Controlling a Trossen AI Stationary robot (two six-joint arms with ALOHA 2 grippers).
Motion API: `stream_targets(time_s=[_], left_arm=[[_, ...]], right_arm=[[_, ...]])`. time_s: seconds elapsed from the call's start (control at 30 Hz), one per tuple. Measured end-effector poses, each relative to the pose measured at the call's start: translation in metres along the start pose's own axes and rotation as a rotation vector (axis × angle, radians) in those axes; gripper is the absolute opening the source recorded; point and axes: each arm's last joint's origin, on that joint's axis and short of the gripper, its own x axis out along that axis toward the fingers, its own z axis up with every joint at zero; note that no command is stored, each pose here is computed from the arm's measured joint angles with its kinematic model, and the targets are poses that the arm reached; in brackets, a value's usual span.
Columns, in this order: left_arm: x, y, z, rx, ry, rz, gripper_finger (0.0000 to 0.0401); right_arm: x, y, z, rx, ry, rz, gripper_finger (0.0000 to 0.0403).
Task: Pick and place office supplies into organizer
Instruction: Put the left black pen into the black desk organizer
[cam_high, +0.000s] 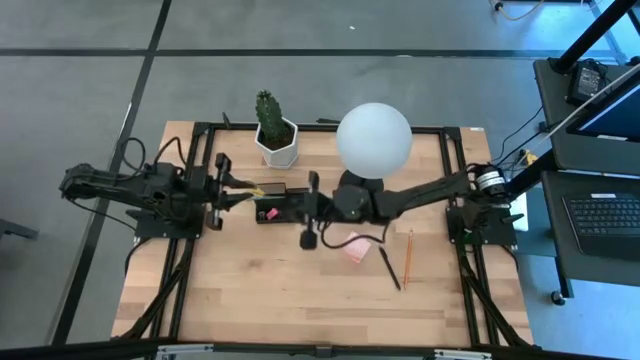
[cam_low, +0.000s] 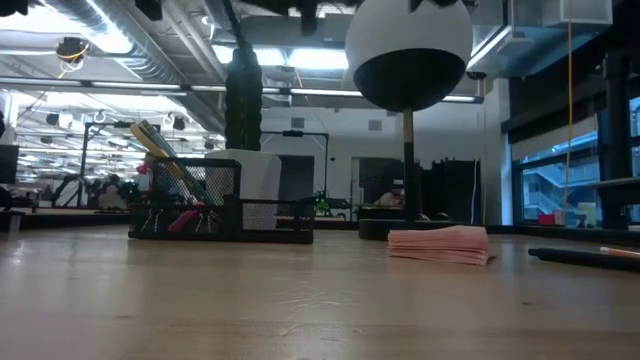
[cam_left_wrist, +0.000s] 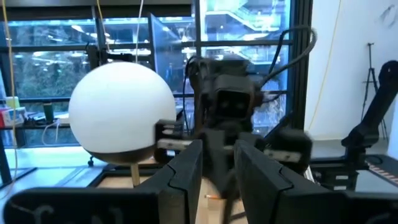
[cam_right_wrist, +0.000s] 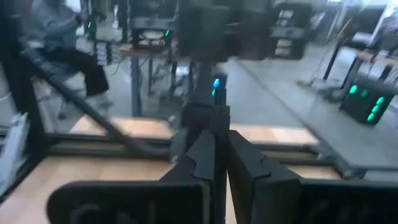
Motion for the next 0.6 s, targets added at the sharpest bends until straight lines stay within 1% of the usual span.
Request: stream_targets(time_s=[0.13, 0.3, 0.4, 0.6], left_arm=[[-0.001, 0.0, 0.0, 0.001, 0.006, -0.001, 0.0088], [-0.001, 0.0, -0.005, 0.006, 0.05, -0.002, 0.0088], [-0.001, 0.0, -0.007, 0.009, 0.069, -0.003, 0.0088], [-0.001, 0.0, -0.007, 0.018, 0.073, -0.003, 0.0088]], right_arm=[[0.014, -0.018, -0.014, -0.009, -0.057, -0.02, 0.0022], [0.03, -0.039, -0.038, -0.001, -0.132, -0.074, 0.0022], [0.037, -0.049, -0.051, 0.008, -0.171, -0.081, 0.0022], [0.06, -0.06, -0.071, 0.0, -0.175, -0.105, 0.0022]])
